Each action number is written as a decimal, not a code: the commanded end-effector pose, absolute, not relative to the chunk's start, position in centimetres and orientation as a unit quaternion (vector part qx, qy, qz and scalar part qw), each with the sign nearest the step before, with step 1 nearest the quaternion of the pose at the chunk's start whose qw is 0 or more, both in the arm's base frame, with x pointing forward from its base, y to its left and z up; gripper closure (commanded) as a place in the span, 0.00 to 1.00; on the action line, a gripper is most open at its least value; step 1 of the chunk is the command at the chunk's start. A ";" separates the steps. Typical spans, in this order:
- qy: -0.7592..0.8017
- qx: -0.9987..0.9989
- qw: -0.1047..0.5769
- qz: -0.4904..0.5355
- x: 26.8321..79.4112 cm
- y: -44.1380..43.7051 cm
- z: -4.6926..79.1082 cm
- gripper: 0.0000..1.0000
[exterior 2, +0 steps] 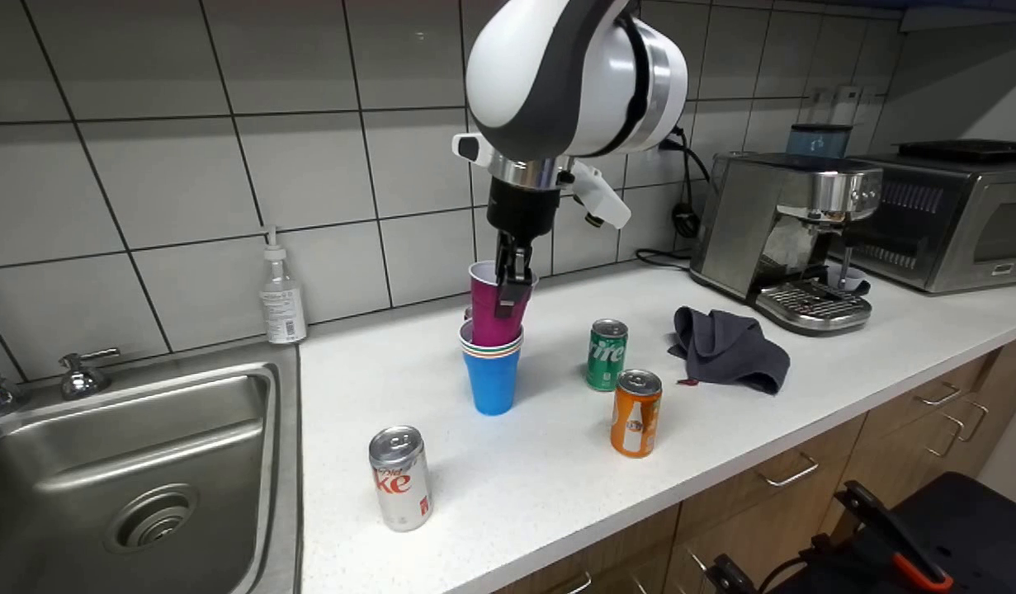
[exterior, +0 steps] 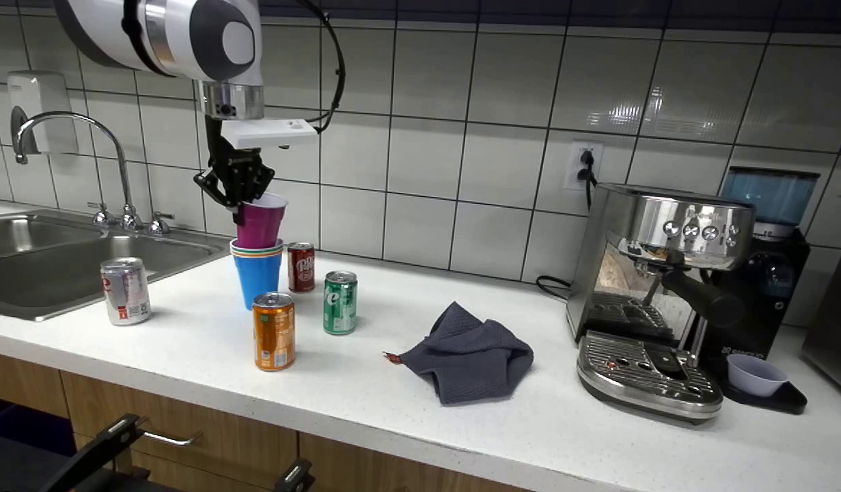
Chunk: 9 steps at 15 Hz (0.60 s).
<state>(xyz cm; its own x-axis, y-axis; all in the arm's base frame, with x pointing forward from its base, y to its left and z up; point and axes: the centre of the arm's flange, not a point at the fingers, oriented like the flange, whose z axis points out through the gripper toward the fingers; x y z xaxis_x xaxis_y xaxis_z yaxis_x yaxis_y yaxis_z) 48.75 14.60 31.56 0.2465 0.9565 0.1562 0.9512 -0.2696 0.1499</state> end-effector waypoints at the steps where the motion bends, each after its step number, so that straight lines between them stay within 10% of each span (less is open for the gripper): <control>1: 0.618 0.777 0.028 0.115 47.9 14.8 31.1 0.99; 9: 0.631 0.767 0.037 0.114 47.4 15.6 30.3 0.99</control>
<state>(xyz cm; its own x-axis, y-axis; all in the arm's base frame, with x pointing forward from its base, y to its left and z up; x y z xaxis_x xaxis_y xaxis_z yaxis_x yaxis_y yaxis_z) 47.69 15.20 30.50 0.1954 0.9716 0.1332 0.9606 -0.2170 0.1737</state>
